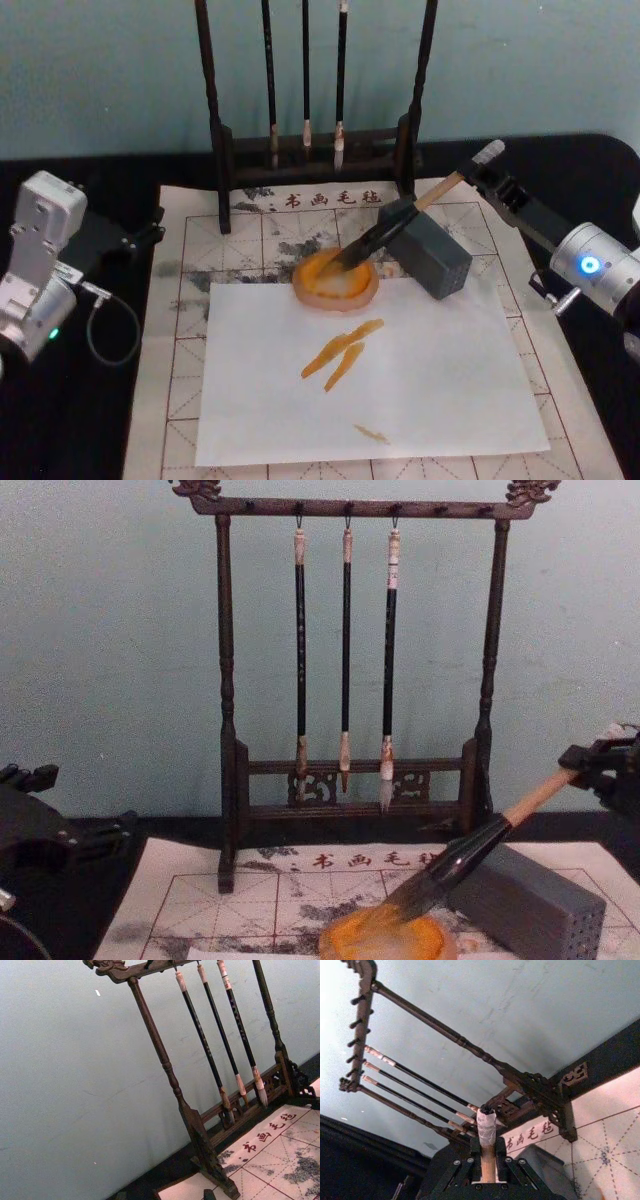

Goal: Pick up the brush from the inkstone, write on the paper, then place the brush back to its original position.

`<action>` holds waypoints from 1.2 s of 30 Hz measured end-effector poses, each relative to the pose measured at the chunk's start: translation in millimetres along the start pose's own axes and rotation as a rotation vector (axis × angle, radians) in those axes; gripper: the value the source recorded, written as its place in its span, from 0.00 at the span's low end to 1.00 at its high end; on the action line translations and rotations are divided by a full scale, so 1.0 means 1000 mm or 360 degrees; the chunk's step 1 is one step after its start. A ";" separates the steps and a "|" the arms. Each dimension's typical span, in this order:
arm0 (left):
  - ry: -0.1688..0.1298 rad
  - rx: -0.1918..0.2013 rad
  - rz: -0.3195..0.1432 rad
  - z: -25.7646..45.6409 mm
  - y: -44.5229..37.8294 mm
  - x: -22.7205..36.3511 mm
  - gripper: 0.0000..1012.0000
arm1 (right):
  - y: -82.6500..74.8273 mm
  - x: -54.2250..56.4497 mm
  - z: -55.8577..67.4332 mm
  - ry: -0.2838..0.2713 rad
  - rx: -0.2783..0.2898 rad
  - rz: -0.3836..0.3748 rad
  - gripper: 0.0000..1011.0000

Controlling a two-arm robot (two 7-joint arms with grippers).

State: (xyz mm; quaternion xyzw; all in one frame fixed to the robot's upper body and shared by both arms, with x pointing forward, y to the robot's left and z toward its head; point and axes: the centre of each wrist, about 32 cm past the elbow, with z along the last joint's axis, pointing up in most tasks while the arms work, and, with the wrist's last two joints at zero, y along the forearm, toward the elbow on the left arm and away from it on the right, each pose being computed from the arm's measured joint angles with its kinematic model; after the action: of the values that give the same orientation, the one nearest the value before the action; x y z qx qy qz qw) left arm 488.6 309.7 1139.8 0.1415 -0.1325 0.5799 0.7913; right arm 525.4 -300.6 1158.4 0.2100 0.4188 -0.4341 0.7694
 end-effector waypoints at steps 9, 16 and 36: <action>0.0000 0.0000 0.0000 0.0000 0.0000 0.0000 0.99 | -0.004 -0.006 0.003 0.0001 -0.0014 0.0049 0.20; 0.0000 0.0000 0.0000 0.0000 0.0000 0.0000 0.99 | -0.005 -0.010 0.004 0.0000 -0.0033 0.0081 0.20; 0.0000 0.0000 0.0000 0.0000 0.0000 0.0000 0.99 | -0.005 -0.017 -0.003 -0.0014 -0.0155 0.0157 0.20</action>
State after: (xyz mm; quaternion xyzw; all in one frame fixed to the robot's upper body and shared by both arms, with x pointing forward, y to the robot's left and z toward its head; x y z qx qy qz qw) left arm 488.6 309.7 1139.8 0.1415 -0.1324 0.5799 0.7913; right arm 514.9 -293.0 1171.1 0.1906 0.4252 -0.3758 0.8010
